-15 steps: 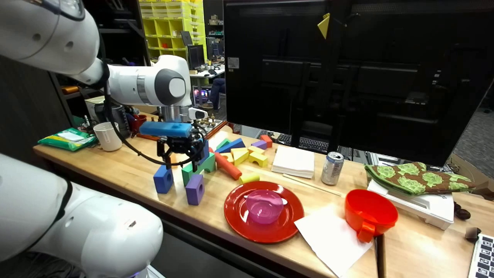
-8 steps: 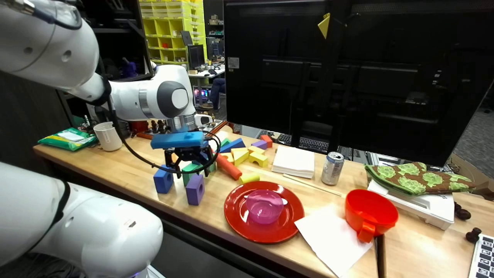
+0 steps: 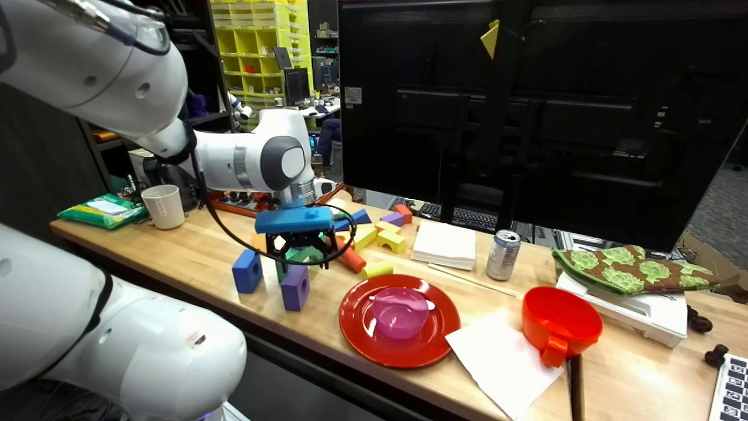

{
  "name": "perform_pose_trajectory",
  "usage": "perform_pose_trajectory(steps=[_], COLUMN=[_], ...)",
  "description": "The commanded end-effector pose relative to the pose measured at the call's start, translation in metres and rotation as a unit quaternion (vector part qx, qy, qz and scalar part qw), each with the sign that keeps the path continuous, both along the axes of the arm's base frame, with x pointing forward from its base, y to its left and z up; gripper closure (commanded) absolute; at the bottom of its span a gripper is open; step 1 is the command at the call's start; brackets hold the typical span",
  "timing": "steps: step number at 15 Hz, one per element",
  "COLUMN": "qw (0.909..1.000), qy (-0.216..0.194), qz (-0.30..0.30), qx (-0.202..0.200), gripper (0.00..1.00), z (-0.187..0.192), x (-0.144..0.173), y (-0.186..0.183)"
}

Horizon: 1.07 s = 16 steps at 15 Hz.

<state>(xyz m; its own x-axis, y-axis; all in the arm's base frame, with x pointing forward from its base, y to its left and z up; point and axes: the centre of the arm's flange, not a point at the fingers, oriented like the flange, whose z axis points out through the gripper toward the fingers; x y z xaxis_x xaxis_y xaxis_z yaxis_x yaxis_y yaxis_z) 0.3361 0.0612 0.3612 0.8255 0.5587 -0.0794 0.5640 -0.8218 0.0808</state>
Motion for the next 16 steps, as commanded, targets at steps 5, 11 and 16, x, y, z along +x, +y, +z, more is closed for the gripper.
perform_pose_trajectory(steps=[5,11,16], qw=[0.9999,0.9996,0.9997], qy=[0.001,0.010,-0.012], qz=[0.003,-0.009,-0.023], qx=[0.011,0.025,0.004], gripper=[0.00,0.00,0.00], z=[-0.019,-0.024,-0.009], x=[-0.013,-0.015,-0.024], y=[-0.002,0.001,0.011])
